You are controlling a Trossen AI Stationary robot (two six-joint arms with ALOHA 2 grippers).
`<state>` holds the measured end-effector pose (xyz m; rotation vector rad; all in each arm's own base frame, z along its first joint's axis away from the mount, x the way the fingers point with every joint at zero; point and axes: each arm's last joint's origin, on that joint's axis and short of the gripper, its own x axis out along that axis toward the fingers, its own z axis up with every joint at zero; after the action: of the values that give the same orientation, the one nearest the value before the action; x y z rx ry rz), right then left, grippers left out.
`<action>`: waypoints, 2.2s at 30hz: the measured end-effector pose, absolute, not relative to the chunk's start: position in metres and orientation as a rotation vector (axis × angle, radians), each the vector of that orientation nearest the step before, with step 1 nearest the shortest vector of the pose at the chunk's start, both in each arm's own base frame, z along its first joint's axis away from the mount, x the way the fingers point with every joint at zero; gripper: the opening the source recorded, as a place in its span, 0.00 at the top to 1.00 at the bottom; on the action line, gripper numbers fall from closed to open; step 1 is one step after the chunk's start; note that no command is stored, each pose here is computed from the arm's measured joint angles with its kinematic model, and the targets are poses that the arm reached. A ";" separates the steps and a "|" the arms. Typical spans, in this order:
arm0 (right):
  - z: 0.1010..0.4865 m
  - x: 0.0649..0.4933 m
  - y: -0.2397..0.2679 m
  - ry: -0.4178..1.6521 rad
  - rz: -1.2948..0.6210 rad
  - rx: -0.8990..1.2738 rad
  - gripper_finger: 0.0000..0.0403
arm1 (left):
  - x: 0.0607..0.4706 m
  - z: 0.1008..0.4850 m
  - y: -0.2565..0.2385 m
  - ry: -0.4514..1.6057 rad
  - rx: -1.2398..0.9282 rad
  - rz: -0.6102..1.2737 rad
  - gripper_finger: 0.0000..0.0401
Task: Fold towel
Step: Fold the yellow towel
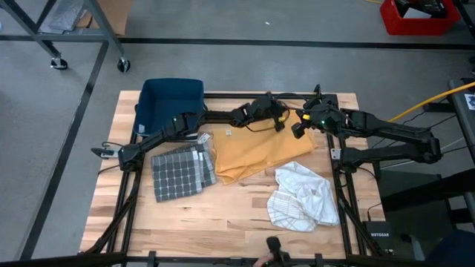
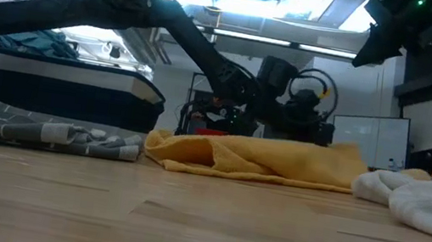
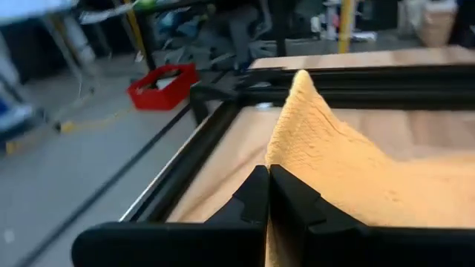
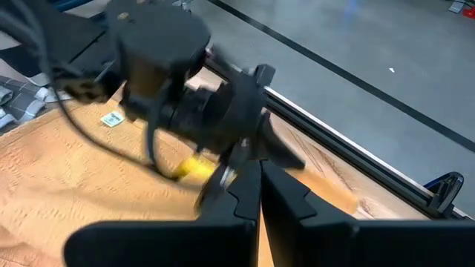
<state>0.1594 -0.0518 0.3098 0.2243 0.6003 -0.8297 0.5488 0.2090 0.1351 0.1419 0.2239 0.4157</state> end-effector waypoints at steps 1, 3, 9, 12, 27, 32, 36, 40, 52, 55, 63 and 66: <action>0.310 0.159 -0.052 0.600 -0.830 0.224 0.97 | 0.547 0.135 0.214 0.217 0.103 0.430 1.00; 0.310 0.159 -0.052 0.601 -0.830 0.224 0.97 | 0.543 0.135 0.223 0.201 0.025 0.453 1.00; 0.310 0.159 -0.052 0.600 -0.830 0.224 0.97 | 0.540 0.135 0.232 0.180 -0.070 0.453 1.00; 0.310 0.159 -0.052 0.597 -0.834 0.227 0.97 | 0.541 0.135 0.228 0.183 -0.053 0.387 1.00; 0.295 0.168 -0.051 0.665 -0.828 0.473 0.71 | 0.544 0.161 0.214 0.146 -0.087 0.313 0.64; 0.276 0.182 -0.052 0.821 -0.805 0.531 0.67 | 0.535 0.192 0.216 0.191 -0.098 0.323 0.60; 0.259 0.195 -0.054 0.935 -0.823 0.523 0.68 | 0.518 0.211 0.215 0.397 -0.100 0.326 0.63; 0.243 0.200 -0.056 1.073 -0.851 0.500 0.72 | 0.492 0.223 0.208 0.694 -0.022 0.272 0.68; 0.212 0.215 -0.059 1.272 -0.890 0.462 0.87 | 0.456 0.179 0.178 1.207 -0.023 0.102 0.85; 0.204 0.219 -0.059 1.319 -0.882 0.470 0.91 | 0.452 0.171 0.174 1.246 -0.037 0.094 0.89; 0.180 0.222 -0.059 1.504 -0.895 0.457 0.99 | 0.446 0.159 0.172 1.321 0.003 0.125 0.98; 0.174 0.221 -0.059 1.570 -0.910 0.437 0.97 | 0.442 0.158 0.172 1.372 0.039 0.159 0.99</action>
<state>0.2214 -0.0594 0.1740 0.4367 1.5699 -0.9105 0.4421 0.1725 0.1582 0.0391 1.3721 0.1591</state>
